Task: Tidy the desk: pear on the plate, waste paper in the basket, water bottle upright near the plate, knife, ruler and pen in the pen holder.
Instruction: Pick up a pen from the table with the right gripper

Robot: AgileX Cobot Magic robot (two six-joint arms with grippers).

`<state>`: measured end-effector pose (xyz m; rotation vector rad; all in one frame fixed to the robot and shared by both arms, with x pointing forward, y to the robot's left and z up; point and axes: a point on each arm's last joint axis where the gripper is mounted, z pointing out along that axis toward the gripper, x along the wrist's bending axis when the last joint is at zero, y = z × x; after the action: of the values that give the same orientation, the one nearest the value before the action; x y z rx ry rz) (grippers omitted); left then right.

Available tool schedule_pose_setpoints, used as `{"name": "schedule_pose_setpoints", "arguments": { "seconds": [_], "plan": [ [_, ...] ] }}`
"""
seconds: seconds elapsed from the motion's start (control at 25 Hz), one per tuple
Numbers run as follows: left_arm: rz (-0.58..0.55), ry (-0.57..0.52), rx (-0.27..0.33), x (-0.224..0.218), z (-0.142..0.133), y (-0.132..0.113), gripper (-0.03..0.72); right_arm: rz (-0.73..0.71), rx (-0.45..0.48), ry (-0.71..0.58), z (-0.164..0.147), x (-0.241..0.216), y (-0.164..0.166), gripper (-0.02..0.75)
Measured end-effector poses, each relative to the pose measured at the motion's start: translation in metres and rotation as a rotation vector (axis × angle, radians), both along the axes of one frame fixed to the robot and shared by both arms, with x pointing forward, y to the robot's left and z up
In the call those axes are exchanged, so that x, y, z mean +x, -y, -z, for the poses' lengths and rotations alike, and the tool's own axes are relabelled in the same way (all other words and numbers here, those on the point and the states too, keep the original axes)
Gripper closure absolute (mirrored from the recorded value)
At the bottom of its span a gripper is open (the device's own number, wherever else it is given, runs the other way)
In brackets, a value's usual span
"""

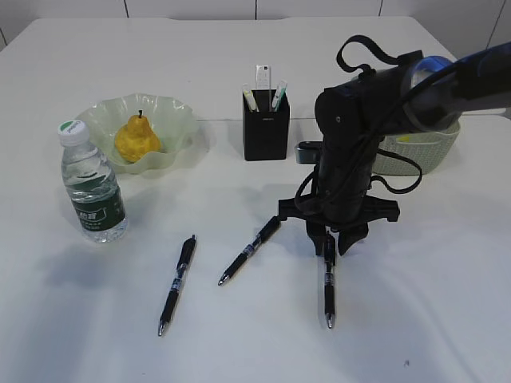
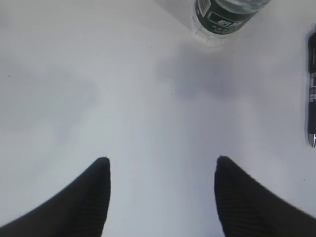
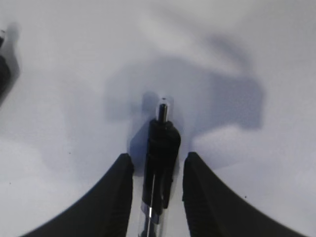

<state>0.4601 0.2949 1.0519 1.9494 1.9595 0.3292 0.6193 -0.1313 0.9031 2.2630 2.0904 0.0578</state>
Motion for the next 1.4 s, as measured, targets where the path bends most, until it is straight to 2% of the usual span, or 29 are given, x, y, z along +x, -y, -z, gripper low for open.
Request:
{"name": "schedule_pose_setpoints", "arguments": {
  "seconds": [1.28,1.4],
  "plan": [
    [0.0,0.0,0.0,0.0,0.0,0.0,0.223,-0.029,-0.01,-0.018,0.006,-0.0003,0.0002,0.475],
    [0.0,0.0,0.0,0.0,0.0,0.0,0.223,-0.032,-0.01,-0.018,0.006,-0.0003,0.0002,0.512]
  ]
}}
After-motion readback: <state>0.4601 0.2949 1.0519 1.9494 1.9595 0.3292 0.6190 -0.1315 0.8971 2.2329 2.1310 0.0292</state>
